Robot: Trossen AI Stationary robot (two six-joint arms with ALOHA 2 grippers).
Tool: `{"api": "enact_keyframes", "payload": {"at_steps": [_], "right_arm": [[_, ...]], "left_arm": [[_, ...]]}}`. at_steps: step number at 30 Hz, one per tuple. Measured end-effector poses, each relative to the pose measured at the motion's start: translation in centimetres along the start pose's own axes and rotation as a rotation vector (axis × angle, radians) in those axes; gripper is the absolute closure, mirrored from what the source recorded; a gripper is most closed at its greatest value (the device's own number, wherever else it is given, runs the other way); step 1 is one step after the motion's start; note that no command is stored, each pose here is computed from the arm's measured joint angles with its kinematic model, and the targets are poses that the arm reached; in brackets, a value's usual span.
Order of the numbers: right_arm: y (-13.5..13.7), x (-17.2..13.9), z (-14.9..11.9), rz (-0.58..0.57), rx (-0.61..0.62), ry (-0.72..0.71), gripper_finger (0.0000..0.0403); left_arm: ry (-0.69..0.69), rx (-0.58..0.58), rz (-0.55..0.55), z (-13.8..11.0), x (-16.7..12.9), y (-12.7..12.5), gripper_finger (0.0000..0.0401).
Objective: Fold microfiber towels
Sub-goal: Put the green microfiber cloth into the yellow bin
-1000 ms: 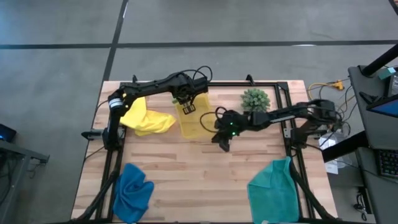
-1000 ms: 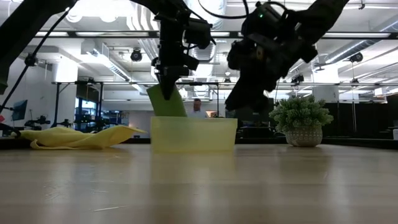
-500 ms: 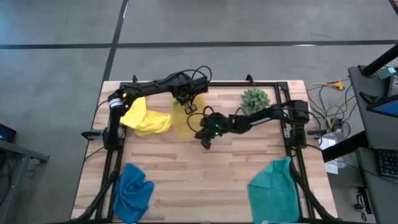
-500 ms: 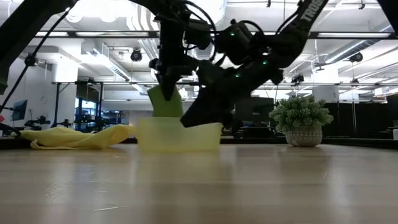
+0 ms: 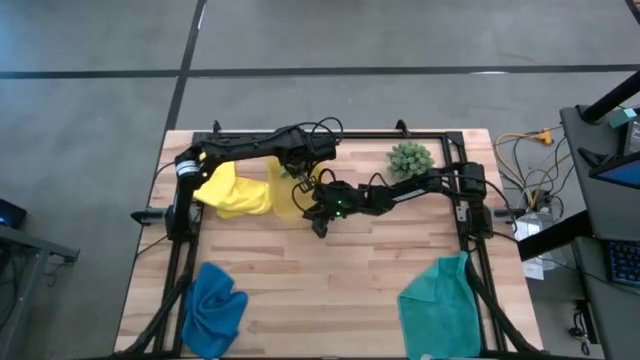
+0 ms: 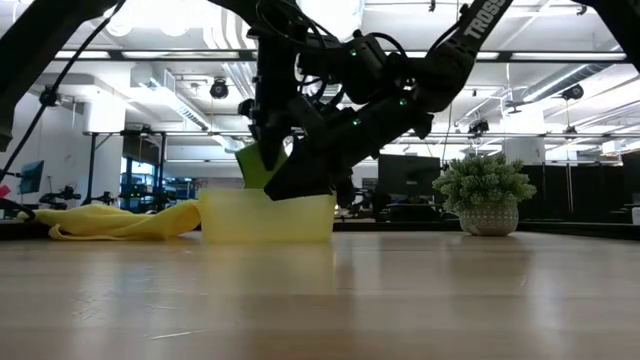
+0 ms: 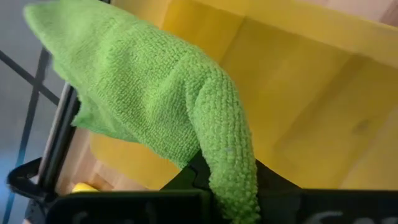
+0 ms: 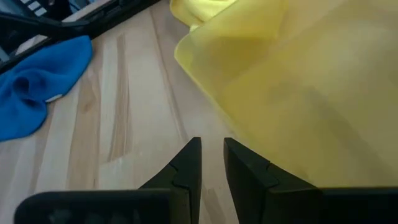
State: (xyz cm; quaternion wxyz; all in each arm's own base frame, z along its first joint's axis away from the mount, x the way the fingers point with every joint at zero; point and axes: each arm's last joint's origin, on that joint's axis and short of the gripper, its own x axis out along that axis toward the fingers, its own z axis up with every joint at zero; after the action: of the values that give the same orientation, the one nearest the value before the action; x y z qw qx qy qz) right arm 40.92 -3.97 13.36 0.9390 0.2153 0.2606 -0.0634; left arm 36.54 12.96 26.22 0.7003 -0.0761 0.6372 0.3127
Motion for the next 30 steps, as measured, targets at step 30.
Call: {"api": "enact_keyframes", "payload": {"at_steps": [30], "right_arm": [[0.4, -0.2, -1.2, -0.038, -0.162, -0.014, 0.034]], "left_arm": [[0.044, -0.097, -0.2, -1.0, 2.4, -2.4, 0.0399]]}}
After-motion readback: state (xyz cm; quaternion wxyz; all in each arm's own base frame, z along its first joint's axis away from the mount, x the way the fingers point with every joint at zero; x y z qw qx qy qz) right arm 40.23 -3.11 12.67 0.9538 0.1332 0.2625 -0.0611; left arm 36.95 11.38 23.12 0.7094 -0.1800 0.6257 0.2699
